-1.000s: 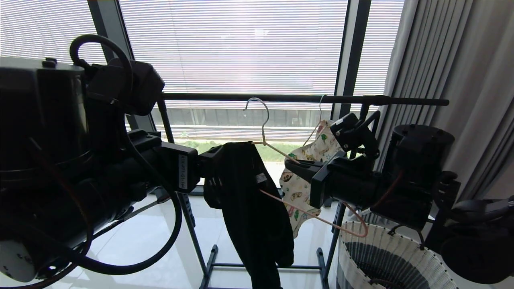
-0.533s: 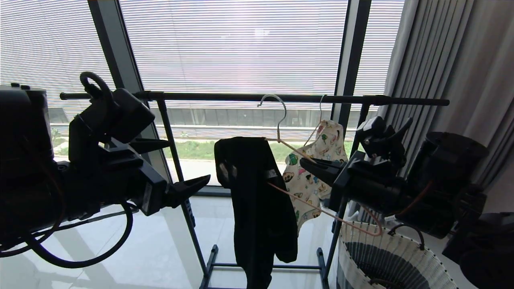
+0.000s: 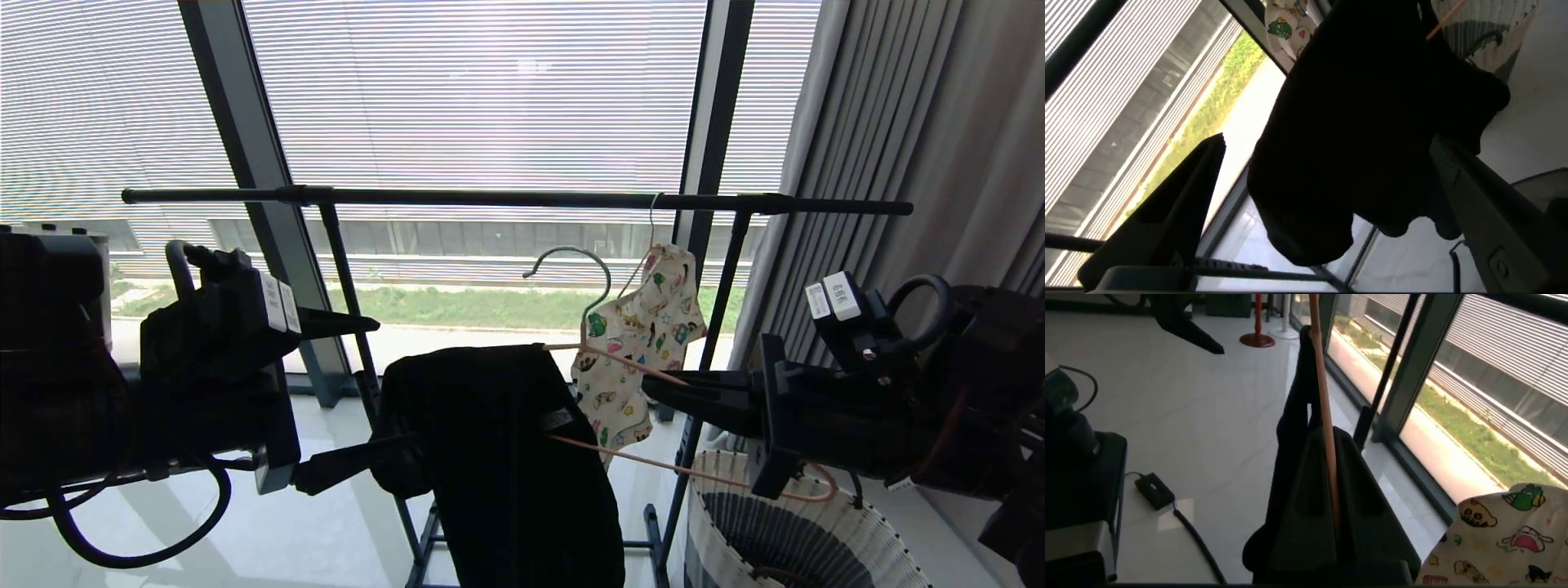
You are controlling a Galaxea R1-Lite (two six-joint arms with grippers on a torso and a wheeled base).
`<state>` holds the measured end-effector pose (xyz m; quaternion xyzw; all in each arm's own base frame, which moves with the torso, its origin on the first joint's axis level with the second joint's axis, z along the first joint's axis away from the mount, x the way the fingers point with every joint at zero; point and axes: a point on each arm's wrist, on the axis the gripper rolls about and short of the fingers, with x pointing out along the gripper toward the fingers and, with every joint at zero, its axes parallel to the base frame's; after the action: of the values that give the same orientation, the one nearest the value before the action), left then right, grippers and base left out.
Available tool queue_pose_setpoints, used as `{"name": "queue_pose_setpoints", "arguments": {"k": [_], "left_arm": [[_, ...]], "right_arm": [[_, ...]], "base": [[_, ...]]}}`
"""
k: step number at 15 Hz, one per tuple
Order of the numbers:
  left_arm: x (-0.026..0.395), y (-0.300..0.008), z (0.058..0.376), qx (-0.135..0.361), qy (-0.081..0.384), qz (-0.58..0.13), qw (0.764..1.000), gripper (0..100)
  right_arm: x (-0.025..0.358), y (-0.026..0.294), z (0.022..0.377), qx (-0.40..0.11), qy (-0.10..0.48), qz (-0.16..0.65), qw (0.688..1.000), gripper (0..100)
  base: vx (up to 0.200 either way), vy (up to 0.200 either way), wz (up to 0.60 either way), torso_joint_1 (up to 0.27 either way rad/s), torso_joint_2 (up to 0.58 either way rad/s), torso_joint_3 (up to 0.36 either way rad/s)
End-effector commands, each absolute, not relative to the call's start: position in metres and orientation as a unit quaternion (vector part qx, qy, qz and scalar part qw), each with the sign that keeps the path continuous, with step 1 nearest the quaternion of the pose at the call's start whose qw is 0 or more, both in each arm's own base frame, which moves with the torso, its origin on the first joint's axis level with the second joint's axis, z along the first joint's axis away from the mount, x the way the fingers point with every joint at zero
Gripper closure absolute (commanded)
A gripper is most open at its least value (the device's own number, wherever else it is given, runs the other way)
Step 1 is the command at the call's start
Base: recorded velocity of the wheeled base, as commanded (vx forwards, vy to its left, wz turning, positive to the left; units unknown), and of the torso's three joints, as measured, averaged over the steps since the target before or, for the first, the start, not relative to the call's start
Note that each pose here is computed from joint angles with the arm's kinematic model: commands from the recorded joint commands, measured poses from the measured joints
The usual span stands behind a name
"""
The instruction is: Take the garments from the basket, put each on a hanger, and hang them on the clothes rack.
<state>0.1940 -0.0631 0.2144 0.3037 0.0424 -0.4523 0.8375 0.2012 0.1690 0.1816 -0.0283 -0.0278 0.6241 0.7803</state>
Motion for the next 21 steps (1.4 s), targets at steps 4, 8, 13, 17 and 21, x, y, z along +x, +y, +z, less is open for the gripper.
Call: {"name": "queue_pose_setpoints", "arguments": {"k": [4,8,13,17,21], "left_arm": [[0.201,-0.085,0.201,0.297,0.056,-0.503,0.81,0],[0.204,-0.101,0.192,0.294,0.066,-0.534,0.79,0],[0.201,-0.101,0.19,0.282,0.061,-0.556,0.779,100],[0.202,-0.102,0.189,0.281,0.063,-0.556,0.78,100],[0.202,-0.102,0.189,0.279,0.064,-0.556,0.78,100]], "right_arm": [[0.177,0.177,0.172,-0.028,-0.029,0.662,0.749,100],[0.164,0.182,0.174,-0.025,-0.038,0.681,0.731,100],[0.16,0.182,0.178,-0.025,-0.046,0.684,0.727,100],[0.16,0.182,0.178,-0.025,-0.046,0.684,0.728,100],[0.16,0.182,0.177,-0.027,-0.046,0.683,0.729,100]], "base": [[0.0,0.0,0.0,0.0,0.0,0.0],[0.0,0.0,0.0,0.0,0.0,0.0],[0.0,0.0,0.0,0.0,0.0,0.0],[0.0,0.0,0.0,0.0,0.0,0.0],[0.0,0.0,0.0,0.0,0.0,0.0]]}}
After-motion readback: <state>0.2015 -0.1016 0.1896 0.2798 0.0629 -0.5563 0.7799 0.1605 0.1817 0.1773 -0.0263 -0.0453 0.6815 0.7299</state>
